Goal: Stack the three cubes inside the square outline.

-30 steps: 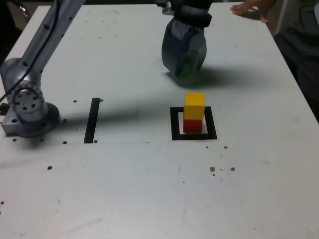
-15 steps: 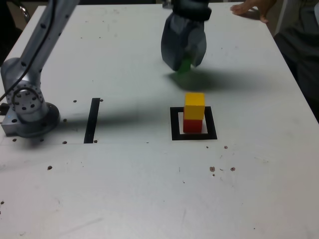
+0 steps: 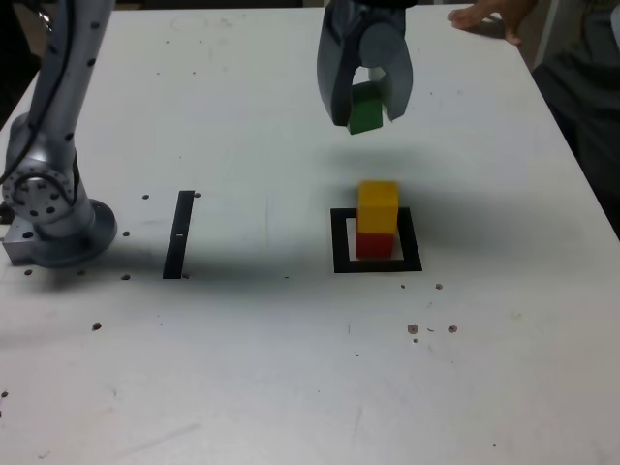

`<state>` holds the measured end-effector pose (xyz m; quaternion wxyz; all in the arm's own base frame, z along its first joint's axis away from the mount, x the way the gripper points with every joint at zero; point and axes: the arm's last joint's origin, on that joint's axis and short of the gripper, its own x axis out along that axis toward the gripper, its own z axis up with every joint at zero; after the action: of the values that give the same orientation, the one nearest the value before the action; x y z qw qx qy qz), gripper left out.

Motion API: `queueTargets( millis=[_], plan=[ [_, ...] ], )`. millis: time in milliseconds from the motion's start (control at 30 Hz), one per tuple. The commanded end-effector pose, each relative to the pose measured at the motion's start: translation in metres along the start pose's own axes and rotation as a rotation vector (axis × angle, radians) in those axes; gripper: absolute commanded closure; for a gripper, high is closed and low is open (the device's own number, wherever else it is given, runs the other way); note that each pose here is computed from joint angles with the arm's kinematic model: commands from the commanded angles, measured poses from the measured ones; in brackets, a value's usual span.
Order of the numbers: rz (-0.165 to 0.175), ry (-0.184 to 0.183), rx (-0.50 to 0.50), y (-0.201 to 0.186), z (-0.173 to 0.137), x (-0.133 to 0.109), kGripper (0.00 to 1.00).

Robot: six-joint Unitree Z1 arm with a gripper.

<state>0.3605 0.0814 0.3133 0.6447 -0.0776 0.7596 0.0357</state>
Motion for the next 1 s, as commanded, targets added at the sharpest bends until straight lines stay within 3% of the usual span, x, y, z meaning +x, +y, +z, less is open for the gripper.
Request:
queueTargets(
  millis=[0,167,400,967],
  plan=[
    [0.004,-0.011,0.035,-0.013,-0.008,-0.008,0.76],
    [0.013,-0.015,0.106,-0.046,-0.014,-0.012,0.76],
    [0.026,0.009,0.163,-0.081,-0.014,-0.004,0.76],
    [0.025,0.046,0.203,-0.11,-0.004,0.011,0.76]
  ],
)
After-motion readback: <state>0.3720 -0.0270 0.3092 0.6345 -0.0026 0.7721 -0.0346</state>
